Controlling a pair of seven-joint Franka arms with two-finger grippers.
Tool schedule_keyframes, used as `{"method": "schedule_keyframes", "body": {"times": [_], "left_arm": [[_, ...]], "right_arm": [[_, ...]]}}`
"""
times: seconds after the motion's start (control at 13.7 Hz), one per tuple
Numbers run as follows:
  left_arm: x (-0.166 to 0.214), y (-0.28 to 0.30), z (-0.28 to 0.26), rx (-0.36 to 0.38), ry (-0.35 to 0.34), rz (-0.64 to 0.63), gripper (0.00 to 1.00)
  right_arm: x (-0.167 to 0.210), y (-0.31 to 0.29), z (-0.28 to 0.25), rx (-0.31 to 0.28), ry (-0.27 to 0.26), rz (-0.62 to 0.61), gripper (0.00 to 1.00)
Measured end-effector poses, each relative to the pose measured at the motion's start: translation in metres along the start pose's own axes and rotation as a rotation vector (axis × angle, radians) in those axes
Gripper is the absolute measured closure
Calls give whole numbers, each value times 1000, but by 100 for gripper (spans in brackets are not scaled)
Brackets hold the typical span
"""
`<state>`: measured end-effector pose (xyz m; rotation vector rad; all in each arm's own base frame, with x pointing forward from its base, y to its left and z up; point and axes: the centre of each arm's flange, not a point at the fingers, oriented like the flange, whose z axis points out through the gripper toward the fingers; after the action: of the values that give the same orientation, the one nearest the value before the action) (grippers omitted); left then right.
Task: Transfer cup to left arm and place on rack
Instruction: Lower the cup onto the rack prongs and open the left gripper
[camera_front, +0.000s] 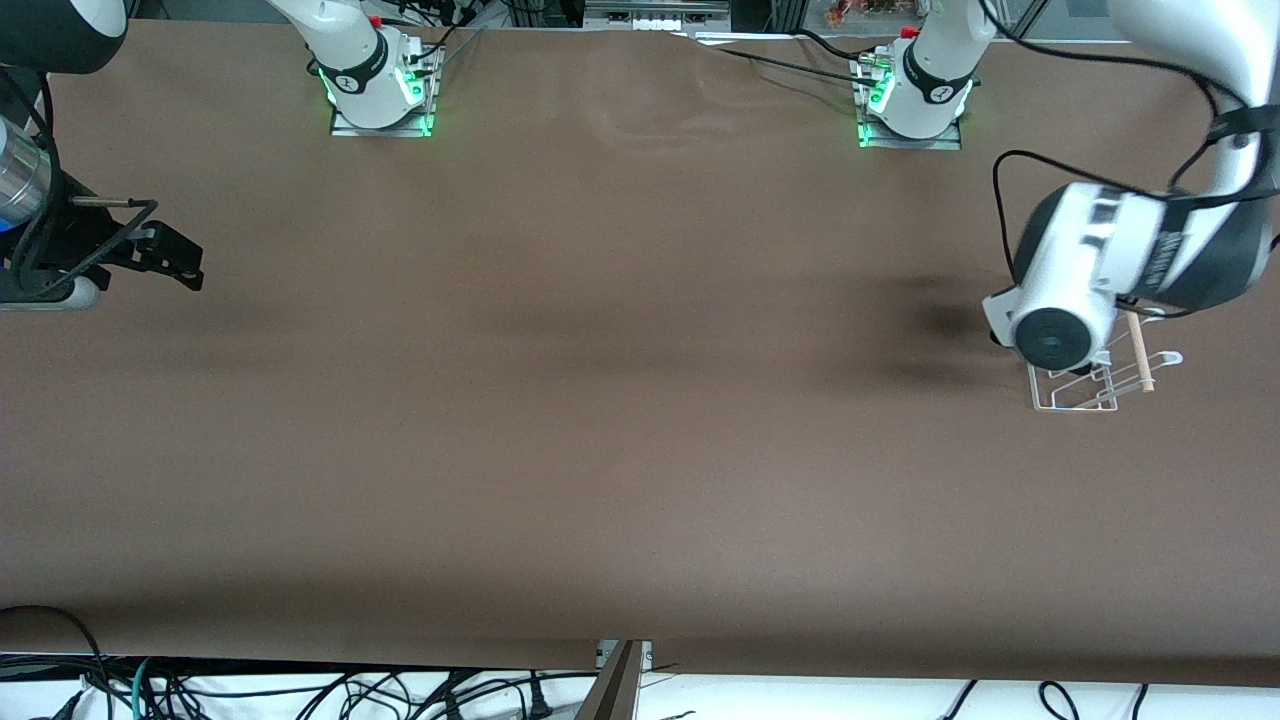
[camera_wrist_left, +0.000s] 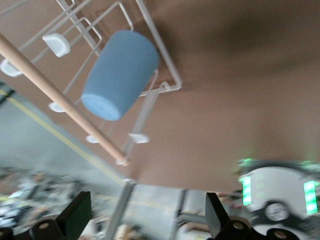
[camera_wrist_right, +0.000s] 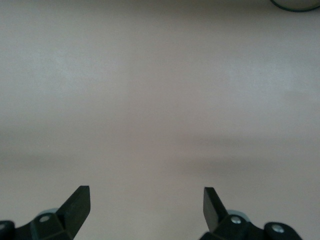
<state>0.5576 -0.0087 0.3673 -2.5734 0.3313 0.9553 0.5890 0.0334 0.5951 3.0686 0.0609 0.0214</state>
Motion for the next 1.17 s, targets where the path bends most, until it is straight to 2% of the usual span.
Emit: {"method": "schedule_keyframes", "body": {"times": [0.15, 0.29, 0.37, 0.44, 0.8, 0.95, 1.02, 1.17], "left_arm": [[-6, -6, -15, -183, 90, -98, 0], [-11, -14, -27, -345, 173, -144, 0], [-15, -18, -36, -411, 218, -156, 0], [-22, -22, -48, -445, 260, -166, 0], [-78, -58, -132, -426, 485, -156, 0], [-85, -81, -152, -406, 618, -195, 0], [-83, -84, -157, -396, 663, -212, 0], [-83, -81, -147, -391, 656, -238, 0]], "right_arm": [[0, 1, 0, 0, 0, 1, 0], [0, 1, 0, 0, 0, 2, 0], [0, 1, 0, 0, 0, 2, 0], [0, 2, 0, 0, 0, 3, 0], [0, 2, 0, 0, -1, 3, 0], [0, 2, 0, 0, -1, 3, 0], [0, 2, 0, 0, -1, 3, 0], [0, 2, 0, 0, -1, 3, 0]]}}
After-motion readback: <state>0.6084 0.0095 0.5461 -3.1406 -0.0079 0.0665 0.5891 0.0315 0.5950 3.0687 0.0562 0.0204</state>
